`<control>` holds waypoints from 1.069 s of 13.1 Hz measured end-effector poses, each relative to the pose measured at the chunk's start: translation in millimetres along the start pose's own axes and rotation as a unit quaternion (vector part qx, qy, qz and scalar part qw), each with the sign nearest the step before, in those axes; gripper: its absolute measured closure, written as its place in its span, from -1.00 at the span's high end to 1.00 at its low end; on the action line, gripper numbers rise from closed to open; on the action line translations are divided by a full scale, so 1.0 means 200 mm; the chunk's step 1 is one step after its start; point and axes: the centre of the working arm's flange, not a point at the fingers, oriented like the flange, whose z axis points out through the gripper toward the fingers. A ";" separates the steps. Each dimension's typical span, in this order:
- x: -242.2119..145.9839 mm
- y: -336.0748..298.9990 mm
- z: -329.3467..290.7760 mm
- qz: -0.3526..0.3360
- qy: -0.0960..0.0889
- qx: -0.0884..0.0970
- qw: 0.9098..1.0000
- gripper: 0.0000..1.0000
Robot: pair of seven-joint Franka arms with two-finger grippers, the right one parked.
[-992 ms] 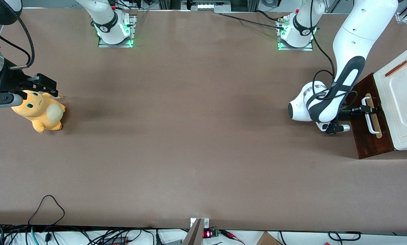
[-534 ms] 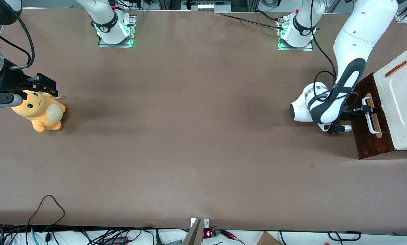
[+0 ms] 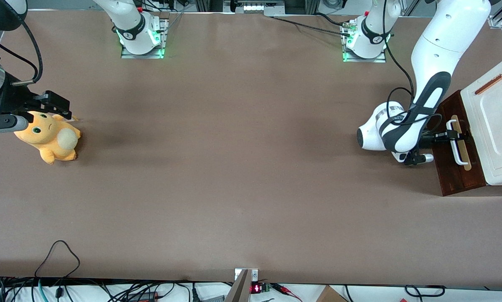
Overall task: Open lower drawer with left arm only
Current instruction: 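Close the left gripper around the white bar handle, then pull the handle away from the cabinet to slide the drawer out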
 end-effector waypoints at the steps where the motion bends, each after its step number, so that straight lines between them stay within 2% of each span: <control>1: 0.00 0.00 -0.01 0.000 0.001 0.000 1.000 -0.24; 5: 0.00 0.00 -0.04 0.000 0.007 0.001 1.000 -0.22; 14: 0.00 0.01 -0.02 0.001 0.003 0.001 1.000 -0.33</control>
